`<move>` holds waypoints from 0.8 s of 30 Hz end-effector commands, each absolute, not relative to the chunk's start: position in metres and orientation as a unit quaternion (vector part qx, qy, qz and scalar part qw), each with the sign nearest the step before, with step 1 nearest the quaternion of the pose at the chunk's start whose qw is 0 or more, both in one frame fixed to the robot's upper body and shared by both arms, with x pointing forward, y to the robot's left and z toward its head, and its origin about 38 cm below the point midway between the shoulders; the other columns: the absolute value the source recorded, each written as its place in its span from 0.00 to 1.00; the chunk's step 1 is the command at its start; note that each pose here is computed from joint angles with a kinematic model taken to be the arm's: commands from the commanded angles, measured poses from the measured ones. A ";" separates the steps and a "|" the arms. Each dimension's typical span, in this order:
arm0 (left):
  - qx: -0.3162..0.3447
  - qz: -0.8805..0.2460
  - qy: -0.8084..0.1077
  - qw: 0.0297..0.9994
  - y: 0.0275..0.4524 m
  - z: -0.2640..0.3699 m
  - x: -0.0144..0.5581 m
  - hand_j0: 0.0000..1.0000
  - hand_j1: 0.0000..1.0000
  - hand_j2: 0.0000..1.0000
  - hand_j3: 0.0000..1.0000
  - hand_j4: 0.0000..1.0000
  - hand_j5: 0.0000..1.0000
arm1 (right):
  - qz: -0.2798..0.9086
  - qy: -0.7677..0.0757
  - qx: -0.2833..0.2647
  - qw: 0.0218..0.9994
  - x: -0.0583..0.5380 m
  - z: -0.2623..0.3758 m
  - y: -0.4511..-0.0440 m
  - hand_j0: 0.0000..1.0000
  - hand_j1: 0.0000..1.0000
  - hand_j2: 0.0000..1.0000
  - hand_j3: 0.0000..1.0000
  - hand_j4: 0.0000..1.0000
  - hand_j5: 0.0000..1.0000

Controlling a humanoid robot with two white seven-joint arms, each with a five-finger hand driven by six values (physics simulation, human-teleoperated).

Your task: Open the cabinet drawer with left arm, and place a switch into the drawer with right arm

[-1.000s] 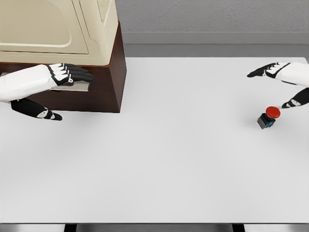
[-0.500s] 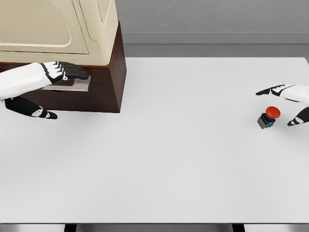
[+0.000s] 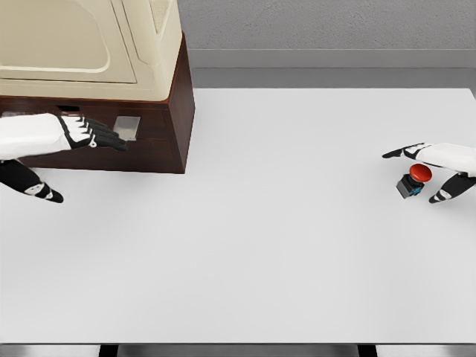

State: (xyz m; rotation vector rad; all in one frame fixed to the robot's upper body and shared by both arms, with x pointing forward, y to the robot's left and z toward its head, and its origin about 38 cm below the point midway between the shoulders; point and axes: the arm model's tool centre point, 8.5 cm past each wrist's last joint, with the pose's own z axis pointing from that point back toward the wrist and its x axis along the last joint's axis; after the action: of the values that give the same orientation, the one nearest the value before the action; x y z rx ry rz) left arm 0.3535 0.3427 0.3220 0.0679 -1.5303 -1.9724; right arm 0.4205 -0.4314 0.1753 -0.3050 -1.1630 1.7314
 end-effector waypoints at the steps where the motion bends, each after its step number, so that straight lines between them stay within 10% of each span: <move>1: 0.004 -0.753 -0.575 0.321 0.341 0.323 0.352 1.00 1.00 1.00 1.00 1.00 1.00 | 0.718 -0.483 -0.125 0.486 0.419 0.179 -0.429 0.96 0.96 0.96 0.96 0.96 0.96; 24: 0.020 -0.654 -0.554 0.514 0.357 0.327 0.382 1.00 1.00 1.00 1.00 1.00 1.00 | 0.718 -0.471 -0.133 0.494 0.420 0.177 -0.439 0.69 0.69 0.69 0.69 0.69 0.69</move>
State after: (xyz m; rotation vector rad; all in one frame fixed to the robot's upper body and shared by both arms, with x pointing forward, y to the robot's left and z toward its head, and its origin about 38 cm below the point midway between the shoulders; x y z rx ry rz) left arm 0.3812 0.3508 0.3261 0.0342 -1.3538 -1.6036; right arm 0.4196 -0.4375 0.1761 -0.3233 -1.1408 1.7487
